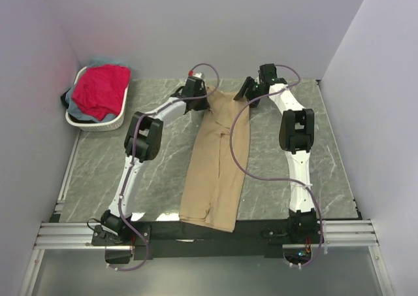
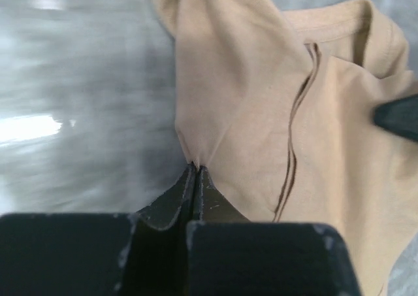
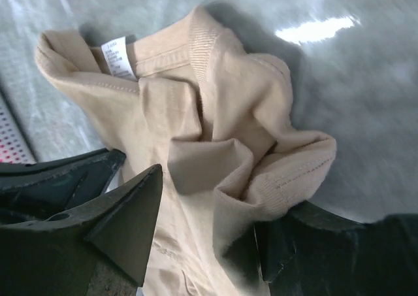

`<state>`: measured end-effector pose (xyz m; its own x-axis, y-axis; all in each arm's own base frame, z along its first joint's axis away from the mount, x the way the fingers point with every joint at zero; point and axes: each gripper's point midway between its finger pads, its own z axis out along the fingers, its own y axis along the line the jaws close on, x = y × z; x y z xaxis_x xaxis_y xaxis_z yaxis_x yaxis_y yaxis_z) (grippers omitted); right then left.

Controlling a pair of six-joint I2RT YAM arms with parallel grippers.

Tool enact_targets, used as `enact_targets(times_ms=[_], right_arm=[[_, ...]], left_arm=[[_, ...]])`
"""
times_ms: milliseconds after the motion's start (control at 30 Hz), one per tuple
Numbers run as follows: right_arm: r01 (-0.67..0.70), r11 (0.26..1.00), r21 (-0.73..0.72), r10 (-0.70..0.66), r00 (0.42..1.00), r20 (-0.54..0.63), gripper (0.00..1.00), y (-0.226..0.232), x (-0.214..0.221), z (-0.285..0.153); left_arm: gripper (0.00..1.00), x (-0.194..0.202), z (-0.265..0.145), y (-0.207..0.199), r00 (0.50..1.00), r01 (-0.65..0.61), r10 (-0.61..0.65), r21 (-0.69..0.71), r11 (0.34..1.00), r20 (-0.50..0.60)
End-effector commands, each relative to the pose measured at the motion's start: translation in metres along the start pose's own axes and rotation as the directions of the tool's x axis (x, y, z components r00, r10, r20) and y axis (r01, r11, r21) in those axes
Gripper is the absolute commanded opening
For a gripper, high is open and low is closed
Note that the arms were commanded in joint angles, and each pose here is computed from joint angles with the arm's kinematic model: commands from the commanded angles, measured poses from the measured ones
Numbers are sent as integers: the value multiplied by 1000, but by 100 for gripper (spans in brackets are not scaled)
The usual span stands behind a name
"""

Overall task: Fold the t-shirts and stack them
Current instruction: Fold the tshirt

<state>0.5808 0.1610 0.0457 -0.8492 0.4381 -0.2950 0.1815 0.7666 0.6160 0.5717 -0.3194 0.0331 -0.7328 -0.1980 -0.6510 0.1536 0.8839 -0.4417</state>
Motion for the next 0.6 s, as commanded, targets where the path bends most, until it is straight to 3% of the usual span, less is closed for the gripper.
enact_targets(times_ms=[0, 167, 200, 300, 333, 367, 400, 433, 467, 500, 567], right_arm=[[25, 994, -107, -24, 1000, 5, 63, 29, -10, 2], [59, 983, -176, -50, 997, 50, 77, 43, -21, 0], [59, 982, -179, -49, 997, 62, 87, 42, -25, -2], [74, 977, -198, -54, 993, 106, 91, 41, -32, -14], [84, 978, -190, -58, 989, 138, 93, 38, -37, -24], [90, 980, -179, -61, 985, 159, 95, 35, -40, -30], [111, 979, -169, -80, 981, 178, 96, 35, -42, -36], [127, 978, -163, -92, 974, 208, 97, 35, -45, -51], [137, 980, -146, -102, 969, 224, 97, 34, -46, -57], [159, 979, -131, -125, 963, 237, 98, 34, -47, -65], [176, 979, -106, -144, 955, 259, 98, 35, -45, -82]], left_arm=[[1, -32, -28, 45, 997, 63, -56, -124, 990, 61], [1, -40, -40, 67, 994, 92, -82, -155, 984, 72], [1, -45, -42, 76, 992, 98, -83, -182, 978, 91], [2, -49, -44, 80, 992, 94, -76, -188, 978, 98], [17, -50, -45, 76, 993, 79, -63, -171, 982, 95], [50, -55, -49, 73, 993, 73, -56, -161, 984, 106], [65, -56, -50, 73, 992, 73, -56, -161, 984, 110], [73, -57, -52, 71, 992, 74, -57, -157, 985, 113], [93, -61, -56, 69, 991, 71, -52, -154, 985, 124], [99, -61, -58, 69, 991, 69, -50, -154, 986, 126], [99, -66, -65, 65, 990, 63, -42, -149, 987, 137]])
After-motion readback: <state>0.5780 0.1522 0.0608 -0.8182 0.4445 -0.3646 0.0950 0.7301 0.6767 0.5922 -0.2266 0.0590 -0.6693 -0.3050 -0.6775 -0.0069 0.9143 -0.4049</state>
